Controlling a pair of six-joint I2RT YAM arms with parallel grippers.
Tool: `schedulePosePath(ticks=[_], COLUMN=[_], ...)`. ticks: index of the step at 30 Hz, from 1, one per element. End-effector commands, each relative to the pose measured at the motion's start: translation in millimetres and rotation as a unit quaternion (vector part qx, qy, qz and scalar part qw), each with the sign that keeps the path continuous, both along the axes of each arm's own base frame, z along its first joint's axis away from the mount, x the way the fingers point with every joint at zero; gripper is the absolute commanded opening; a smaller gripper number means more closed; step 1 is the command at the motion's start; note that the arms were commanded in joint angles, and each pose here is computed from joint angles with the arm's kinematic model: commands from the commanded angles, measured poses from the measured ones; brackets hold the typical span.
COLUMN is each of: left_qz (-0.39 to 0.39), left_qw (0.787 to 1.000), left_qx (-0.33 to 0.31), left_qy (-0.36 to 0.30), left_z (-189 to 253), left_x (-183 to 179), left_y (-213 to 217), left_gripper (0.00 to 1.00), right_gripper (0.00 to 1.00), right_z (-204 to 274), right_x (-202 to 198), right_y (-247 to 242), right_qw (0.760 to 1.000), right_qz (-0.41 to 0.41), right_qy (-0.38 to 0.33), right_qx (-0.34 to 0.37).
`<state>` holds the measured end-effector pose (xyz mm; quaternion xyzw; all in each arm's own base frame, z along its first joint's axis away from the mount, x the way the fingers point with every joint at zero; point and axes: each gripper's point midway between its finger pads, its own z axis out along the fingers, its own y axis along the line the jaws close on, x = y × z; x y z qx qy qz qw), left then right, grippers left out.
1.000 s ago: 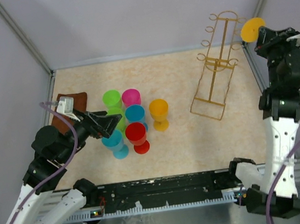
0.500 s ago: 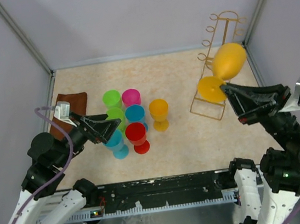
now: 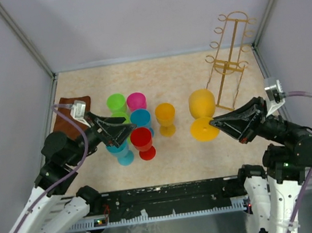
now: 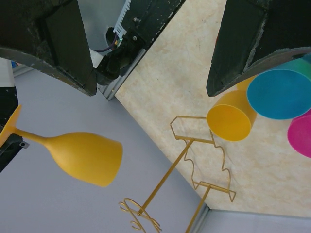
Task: Take the wine glass off the wine glass rack
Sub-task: Place the wine glass at the center of the board.
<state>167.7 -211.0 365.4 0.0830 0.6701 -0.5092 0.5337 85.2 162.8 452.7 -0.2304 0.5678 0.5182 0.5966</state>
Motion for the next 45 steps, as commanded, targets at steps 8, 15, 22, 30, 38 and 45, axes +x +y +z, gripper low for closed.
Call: schedulePosePath(ticks=[8,15,22,30,38,45], left_qz=[-0.142,-0.233,-0.249,-0.257,-0.249,-0.255], left_qw=[0.989,0.971,0.966,0.962,0.963,0.959], left_qx=[-0.033,-0.036,-0.014,0.002,0.004,0.000], left_qy=[-0.013,-0.035,-0.072,-0.091,-0.100,-0.121], left_z=[7,15,27,22,19,19], left_x=[-14,-40,-61,-63,-68,-77], left_y=[-46,-84,-139,-171,-164,-150], left_gripper=[0.95,0.83,0.79,0.67,0.14,0.00], right_gripper=[0.00,0.00,0.00,0.00,0.00,0.17], right_z=[-53,-69,-70,-76,-89,-82], right_x=[4,15,27,26,28,24], right_y=[6,6,12,33,53,54], right_qw=[0.993,0.988,0.983,0.975,0.970,0.976], right_qz=[0.079,0.094,0.120,0.149,0.160,0.157], right_qy=[0.071,0.104,0.119,0.123,0.131,0.120], right_qx=[-0.051,-0.061,-0.076,-0.114,-0.126,-0.094])
